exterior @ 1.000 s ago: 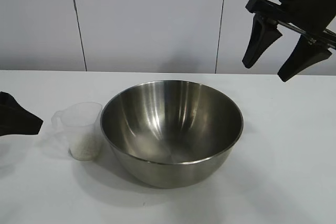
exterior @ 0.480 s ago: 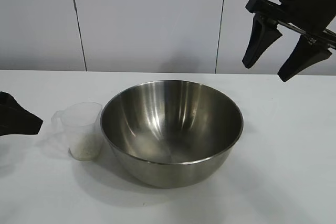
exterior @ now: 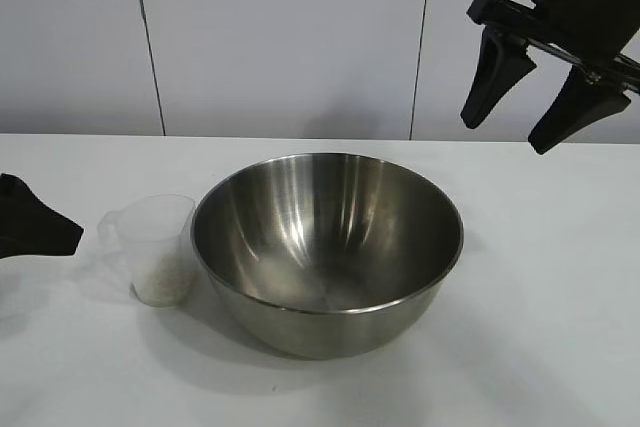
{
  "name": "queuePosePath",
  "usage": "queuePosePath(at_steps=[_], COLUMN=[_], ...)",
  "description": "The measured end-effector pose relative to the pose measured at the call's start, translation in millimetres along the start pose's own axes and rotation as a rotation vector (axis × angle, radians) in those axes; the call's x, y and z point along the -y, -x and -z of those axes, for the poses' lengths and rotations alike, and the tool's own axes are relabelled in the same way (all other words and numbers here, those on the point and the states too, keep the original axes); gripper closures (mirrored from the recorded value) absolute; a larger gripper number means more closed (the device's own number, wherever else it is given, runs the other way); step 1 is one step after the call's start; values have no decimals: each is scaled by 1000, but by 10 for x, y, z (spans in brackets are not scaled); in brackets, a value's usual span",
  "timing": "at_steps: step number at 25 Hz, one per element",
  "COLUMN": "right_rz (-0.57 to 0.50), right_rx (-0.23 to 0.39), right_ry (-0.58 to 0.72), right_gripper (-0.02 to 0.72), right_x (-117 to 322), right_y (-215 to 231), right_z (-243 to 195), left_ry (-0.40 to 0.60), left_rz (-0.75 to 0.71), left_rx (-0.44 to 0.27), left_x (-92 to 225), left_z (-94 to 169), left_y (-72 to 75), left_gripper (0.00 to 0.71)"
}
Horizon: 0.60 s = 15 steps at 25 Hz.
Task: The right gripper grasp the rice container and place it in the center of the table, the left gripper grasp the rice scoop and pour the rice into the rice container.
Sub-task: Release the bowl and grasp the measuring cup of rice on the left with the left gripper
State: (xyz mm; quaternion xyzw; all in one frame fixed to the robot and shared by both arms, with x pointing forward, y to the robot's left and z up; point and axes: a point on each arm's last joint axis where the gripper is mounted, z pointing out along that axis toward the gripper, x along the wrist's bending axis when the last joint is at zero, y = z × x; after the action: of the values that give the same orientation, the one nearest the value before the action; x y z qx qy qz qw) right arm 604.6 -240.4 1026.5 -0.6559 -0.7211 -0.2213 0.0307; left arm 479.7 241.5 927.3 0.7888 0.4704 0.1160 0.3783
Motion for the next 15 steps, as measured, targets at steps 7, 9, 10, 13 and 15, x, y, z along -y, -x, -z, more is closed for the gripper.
queuePosePath(at_steps=[7, 9, 10, 13, 15], right_rz=[0, 0, 0, 0, 0], right_rx=[30, 40, 45, 60, 70], right_ry=[147, 197, 219, 292, 344], right_gripper=[219, 219, 219, 219, 219], right_x=[-133, -178, -197, -262, -306], right_y=[27, 37, 40, 54, 63], right_z=[10, 18, 23, 40, 55], left_ry=[7, 12, 12, 12, 2], left_rz=[12, 23, 30, 51, 99], left_rx=[17, 28, 29, 30, 34], left_x=[-7, -11, -12, -12, -3], left_z=[0, 0, 0, 0, 1], left_y=[15, 25, 26, 27, 31], left_gripper=[336, 336, 336, 334, 325])
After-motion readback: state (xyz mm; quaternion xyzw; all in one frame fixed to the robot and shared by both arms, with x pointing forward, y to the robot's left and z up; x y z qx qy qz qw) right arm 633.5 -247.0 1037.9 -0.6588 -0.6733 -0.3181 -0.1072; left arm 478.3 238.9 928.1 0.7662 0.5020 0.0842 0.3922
